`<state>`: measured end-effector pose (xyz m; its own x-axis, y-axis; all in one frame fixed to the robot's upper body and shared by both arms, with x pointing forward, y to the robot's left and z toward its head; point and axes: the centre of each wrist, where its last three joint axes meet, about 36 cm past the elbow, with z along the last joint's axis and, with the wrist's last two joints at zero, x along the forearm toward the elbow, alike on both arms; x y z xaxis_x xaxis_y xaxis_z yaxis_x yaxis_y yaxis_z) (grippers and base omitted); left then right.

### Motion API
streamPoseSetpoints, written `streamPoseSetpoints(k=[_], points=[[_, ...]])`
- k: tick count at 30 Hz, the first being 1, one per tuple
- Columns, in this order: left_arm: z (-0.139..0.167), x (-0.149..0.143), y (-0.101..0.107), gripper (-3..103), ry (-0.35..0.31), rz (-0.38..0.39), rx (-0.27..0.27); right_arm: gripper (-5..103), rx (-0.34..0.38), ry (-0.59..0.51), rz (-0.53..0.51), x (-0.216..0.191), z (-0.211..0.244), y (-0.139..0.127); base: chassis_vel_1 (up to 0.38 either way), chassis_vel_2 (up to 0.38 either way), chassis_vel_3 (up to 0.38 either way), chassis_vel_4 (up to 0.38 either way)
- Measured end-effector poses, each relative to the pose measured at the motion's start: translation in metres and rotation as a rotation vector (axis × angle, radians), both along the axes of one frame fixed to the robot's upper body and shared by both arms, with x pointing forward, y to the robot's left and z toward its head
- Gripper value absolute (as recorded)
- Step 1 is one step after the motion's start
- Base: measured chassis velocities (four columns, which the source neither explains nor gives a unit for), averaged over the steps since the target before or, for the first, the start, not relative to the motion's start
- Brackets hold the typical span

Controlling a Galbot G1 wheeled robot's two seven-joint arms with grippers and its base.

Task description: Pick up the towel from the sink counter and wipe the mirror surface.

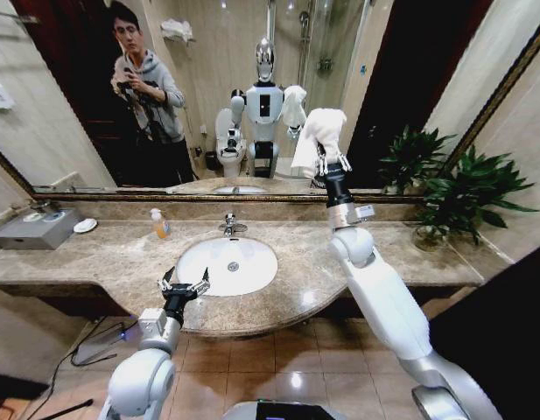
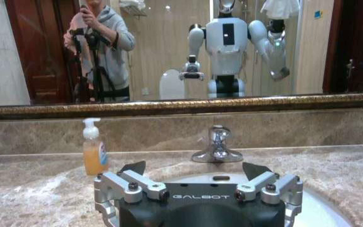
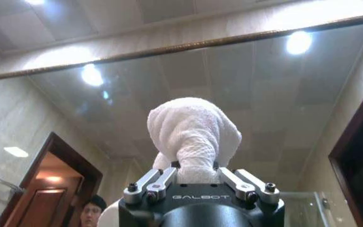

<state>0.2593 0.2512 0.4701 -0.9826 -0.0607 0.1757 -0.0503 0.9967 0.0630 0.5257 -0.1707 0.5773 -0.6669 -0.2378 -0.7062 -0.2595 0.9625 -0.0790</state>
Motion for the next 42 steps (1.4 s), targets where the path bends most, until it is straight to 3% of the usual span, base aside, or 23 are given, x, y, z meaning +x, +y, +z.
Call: streamPoseSetpoints(k=[14,20,25,34,41,42], points=[[0.000,0.000,0.000,100,0.000,0.000,0.000,18,0.032,-0.029,0.038,-0.001,0.029,0.019,-0.127,0.127,0.140,-0.136],[0.000,0.000,0.000,100,-0.001,0.000,0.000,18,0.053,-0.099,0.076,-0.016,0.067,0.027,-0.176,0.185,0.206,-0.193],[0.000,0.000,0.000,100,0.000,0.000,0.000,18,0.021,-0.134,0.019,0.026,0.091,0.014,-0.029,0.051,0.009,-0.015],[0.000,0.000,0.000,100,0.000,0.000,0.000,18,0.032,-0.189,-0.064,0.094,0.155,0.006,0.022,-0.026,-0.021,0.018],[0.000,0.000,0.000,100,0.000,0.000,0.000,18,0.049,-0.164,-0.065,0.122,0.168,0.027,0.000,0.000,0.000,0.000],[0.000,0.000,0.000,100,0.000,0.000,0.000,18,0.051,-0.158,-0.051,0.126,0.168,0.041,0.000,0.000,0.000,0.000]])
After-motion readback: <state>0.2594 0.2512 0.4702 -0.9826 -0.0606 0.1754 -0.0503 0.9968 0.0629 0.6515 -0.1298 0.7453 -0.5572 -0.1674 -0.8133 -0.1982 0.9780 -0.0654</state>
